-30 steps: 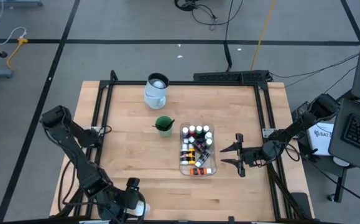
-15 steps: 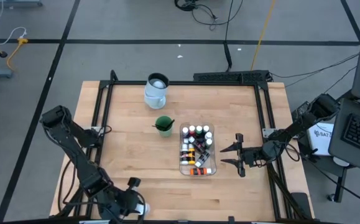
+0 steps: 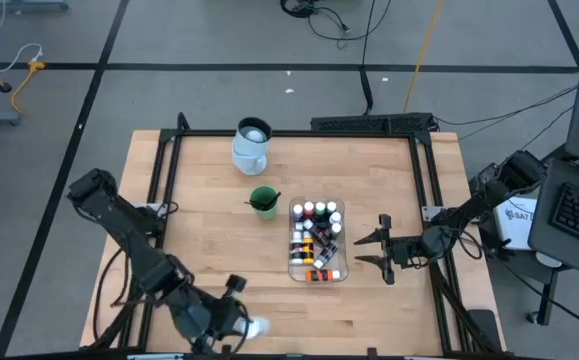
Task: Pick & Place Paint Supplies
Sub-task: Put the large white paint bottle into the transparent bin
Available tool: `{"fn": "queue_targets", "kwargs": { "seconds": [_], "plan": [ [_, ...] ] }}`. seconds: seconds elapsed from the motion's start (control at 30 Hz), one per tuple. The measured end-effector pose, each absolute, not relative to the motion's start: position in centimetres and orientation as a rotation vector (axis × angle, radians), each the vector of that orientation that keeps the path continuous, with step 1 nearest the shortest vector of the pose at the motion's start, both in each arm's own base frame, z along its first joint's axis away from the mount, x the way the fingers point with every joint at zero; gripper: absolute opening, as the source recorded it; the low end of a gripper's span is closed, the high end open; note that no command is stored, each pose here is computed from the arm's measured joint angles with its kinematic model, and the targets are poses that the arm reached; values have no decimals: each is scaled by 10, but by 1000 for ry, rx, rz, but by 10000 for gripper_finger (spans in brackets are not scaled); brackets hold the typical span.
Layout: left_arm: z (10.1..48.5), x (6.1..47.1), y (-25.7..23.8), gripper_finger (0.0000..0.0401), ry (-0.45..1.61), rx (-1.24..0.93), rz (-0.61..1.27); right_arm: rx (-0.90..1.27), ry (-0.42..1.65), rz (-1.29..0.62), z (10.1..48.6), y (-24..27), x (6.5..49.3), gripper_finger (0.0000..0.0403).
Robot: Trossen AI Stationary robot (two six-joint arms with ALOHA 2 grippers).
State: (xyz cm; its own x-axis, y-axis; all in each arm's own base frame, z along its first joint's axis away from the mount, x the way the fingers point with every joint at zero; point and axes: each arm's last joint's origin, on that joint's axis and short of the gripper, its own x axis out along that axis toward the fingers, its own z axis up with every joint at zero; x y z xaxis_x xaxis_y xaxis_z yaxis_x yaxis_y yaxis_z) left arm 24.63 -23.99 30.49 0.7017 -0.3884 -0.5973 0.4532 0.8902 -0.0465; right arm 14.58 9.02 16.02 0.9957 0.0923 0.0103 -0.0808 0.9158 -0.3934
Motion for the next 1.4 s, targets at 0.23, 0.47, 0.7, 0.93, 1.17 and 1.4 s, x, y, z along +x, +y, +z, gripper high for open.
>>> {"fn": "queue_targets", "kwargs": {
  "seconds": [0.23, 0.47, 0.7, 0.93, 1.17, 1.4],
  "plan": [
    [368, 283, -200, 98, 415, 139, -166, -405, -29, 89, 160, 90, 146, 169],
    [377, 319, -139, 98, 429, 14, -83, -409, -29, 89, 160, 90, 146, 169],
    [369, 340, -89, 98, 488, -44, -51, -413, -29, 89, 160, 90, 146, 169],
    [340, 361, -73, 98, 635, -149, -144, -428, -24, 89, 159, 90, 146, 169],
    [317, 377, -67, 98, 717, -230, -221, -428, -24, 90, 159, 90, 146, 169],
    [293, 392, -49, 98, 799, -317, -266, -428, -24, 90, 159, 90, 146, 169]
  ]
}}
